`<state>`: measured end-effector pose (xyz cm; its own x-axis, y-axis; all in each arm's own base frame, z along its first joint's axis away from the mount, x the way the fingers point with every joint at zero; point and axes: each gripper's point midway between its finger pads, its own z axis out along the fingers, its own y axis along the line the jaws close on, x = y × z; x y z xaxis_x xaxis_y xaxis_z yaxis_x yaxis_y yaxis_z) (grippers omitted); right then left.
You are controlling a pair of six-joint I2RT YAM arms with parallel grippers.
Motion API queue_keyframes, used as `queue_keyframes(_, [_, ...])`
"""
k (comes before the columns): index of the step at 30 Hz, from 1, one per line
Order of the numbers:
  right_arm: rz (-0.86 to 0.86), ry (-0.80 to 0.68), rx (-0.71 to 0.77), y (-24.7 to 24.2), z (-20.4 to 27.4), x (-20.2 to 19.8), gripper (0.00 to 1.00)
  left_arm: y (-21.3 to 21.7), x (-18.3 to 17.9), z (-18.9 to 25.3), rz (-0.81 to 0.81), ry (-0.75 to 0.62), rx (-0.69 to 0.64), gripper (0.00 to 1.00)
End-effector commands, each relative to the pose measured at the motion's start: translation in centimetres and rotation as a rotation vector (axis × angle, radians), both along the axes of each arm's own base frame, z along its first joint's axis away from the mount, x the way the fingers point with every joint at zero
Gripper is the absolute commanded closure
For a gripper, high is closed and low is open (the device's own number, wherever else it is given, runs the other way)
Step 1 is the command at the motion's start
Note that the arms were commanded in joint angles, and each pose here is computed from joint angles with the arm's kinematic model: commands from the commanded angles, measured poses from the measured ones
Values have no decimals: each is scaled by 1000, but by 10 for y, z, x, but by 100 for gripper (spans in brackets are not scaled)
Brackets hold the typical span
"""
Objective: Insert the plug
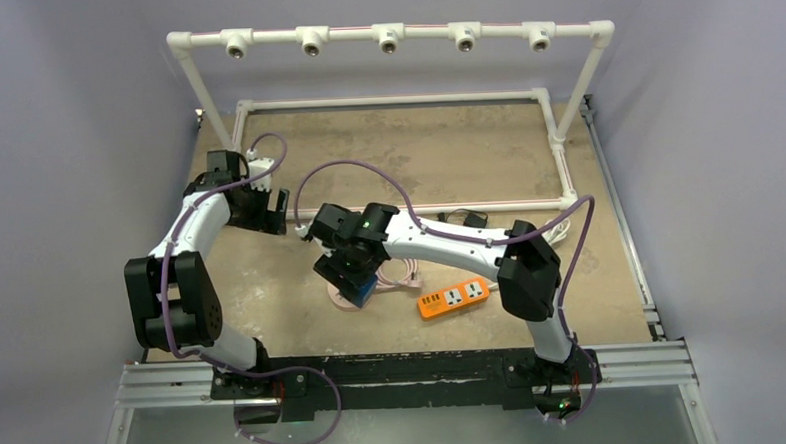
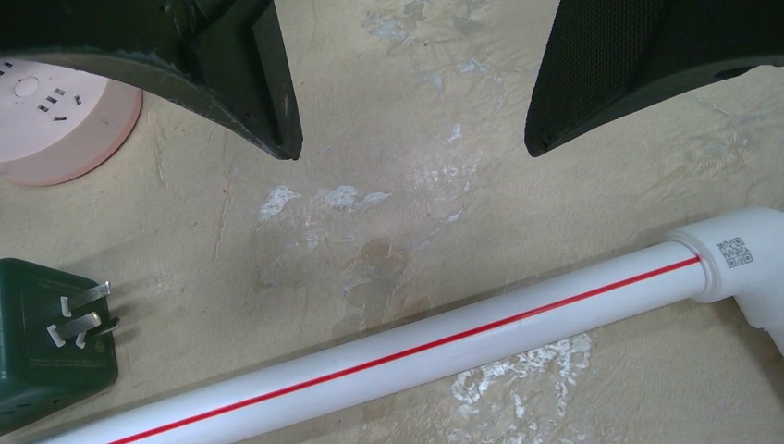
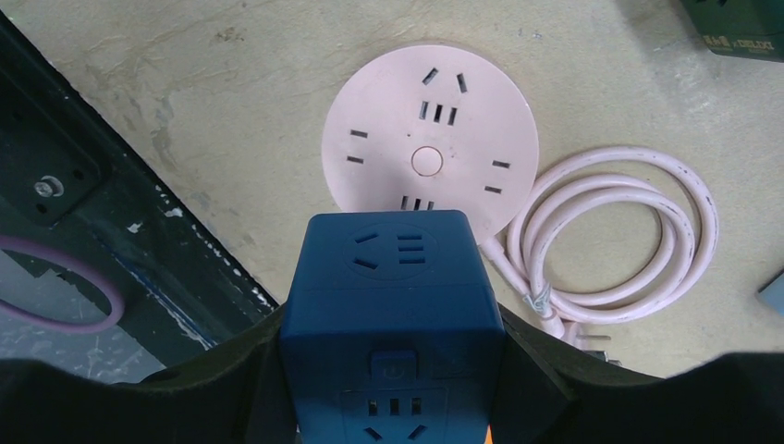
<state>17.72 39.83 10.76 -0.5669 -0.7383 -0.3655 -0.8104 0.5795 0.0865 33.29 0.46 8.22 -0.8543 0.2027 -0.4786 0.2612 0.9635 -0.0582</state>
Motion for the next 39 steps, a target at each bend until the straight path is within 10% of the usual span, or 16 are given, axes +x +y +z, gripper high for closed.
queue_keyframes(1, [-11,-43,7,2,1,7,100,-2,-3,0,-29,-3,-7,11])
queue_keyframes(39, [-26,-96,-55,-1,-19,15,100,3,-6,5,-37,-19,22,12])
